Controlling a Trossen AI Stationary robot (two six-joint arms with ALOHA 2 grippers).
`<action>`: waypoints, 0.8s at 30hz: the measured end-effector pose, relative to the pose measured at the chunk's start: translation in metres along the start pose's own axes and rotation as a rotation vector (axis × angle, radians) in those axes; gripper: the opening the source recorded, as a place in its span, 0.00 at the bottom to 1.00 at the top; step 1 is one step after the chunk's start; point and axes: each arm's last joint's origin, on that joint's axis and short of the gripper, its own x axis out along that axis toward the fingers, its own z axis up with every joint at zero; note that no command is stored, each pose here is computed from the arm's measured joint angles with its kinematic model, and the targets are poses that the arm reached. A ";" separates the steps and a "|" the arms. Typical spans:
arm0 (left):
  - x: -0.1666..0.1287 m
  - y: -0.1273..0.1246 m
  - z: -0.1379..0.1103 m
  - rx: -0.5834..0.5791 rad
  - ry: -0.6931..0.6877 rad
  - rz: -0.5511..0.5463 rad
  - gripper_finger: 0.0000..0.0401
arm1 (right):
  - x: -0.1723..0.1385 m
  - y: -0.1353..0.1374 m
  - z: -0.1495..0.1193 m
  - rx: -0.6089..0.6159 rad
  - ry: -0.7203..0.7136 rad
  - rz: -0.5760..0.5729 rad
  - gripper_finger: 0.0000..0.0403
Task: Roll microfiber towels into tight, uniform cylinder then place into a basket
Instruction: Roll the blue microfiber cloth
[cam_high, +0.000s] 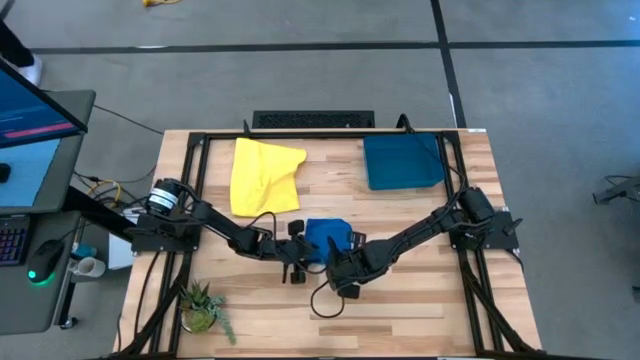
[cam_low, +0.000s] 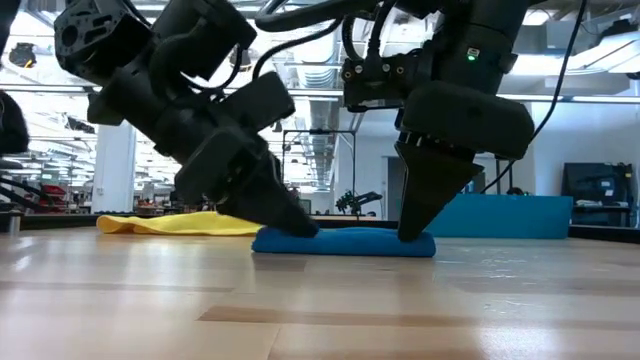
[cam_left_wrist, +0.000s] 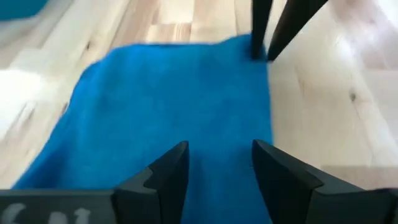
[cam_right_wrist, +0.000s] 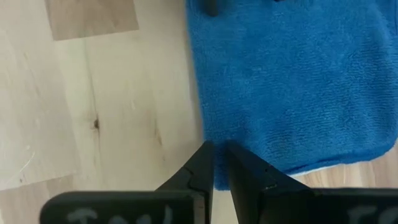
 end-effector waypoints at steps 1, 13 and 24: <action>0.000 0.000 -0.001 -0.002 0.009 0.001 0.42 | 0.000 0.000 0.000 0.000 0.001 -0.001 0.16; 0.002 -0.002 -0.004 -0.073 0.039 -0.059 0.42 | -0.001 -0.001 -0.001 -0.015 0.002 -0.020 0.16; -0.025 0.002 0.025 0.021 -0.009 -0.013 0.42 | -0.035 0.008 -0.018 -0.103 -0.037 -0.166 0.16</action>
